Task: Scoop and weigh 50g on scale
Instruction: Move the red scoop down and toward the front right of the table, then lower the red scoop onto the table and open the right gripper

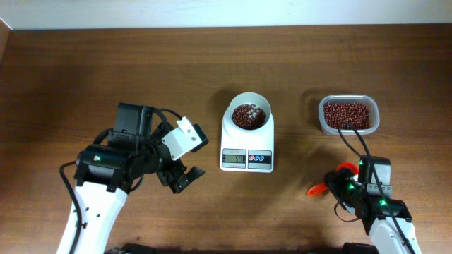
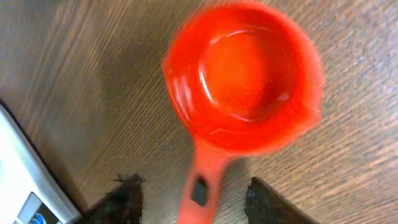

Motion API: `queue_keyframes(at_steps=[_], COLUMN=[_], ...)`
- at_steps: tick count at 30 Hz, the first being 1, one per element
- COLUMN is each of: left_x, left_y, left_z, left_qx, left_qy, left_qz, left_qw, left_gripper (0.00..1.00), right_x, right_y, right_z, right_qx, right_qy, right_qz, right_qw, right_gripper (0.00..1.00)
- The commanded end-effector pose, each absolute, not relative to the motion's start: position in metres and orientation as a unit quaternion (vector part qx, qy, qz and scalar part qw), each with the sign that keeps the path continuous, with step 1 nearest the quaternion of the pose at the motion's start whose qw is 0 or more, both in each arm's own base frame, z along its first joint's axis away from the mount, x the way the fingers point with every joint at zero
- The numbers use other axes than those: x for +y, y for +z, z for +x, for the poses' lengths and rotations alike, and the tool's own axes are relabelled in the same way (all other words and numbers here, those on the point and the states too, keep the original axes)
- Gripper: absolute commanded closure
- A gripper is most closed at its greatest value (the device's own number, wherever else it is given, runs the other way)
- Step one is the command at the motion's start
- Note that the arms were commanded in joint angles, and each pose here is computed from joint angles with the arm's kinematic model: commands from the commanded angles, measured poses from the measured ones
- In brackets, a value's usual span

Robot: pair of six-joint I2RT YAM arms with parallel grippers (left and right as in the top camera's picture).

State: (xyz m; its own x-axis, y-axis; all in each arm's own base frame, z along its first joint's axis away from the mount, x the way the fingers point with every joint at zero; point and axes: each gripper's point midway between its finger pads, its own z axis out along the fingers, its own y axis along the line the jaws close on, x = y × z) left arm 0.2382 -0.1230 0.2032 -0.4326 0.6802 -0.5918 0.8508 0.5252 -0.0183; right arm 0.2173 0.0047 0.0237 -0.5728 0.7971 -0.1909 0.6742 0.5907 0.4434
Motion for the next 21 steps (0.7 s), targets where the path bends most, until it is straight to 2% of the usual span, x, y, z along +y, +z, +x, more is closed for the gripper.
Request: queue_keyframes(at_steps=[1, 2, 5, 9, 21], left_x=[-0.123, -0.123, -0.123, -0.123, -0.123], left_y=[0.209, 0.209, 0.209, 0.209, 0.209], left_z=[0.241, 0.241, 0.241, 0.241, 0.241], left_qx=[0.824, 0.824, 0.824, 0.824, 0.824], left_qy=[-0.157, -0.156, -0.157, -0.157, -0.156], left_qz=[0.468, 0.468, 0.468, 0.468, 0.468], left_qw=[0.278, 0.278, 0.278, 0.278, 0.278], left_gripper=[0.01, 0.01, 0.01, 0.01, 0.01], right_x=[0.007, 0.010, 0.037, 0.058, 0.058], right_y=[0.025, 0.030, 0.067, 0.093, 0.078], right_z=[0.217, 0.220, 0.235, 0.235, 0.232], right_qx=[0.889, 0.895, 0.897, 0.882, 0.890], right_qy=[0.162, 0.171, 0.249, 0.315, 0.310], right_qz=[0.383, 0.361, 0.278, 0.241, 0.254], right_qw=[0.192, 0.200, 0.238, 0.254, 0.219], right_gripper=[0.23, 0.16, 0.02, 0.01, 0.01])
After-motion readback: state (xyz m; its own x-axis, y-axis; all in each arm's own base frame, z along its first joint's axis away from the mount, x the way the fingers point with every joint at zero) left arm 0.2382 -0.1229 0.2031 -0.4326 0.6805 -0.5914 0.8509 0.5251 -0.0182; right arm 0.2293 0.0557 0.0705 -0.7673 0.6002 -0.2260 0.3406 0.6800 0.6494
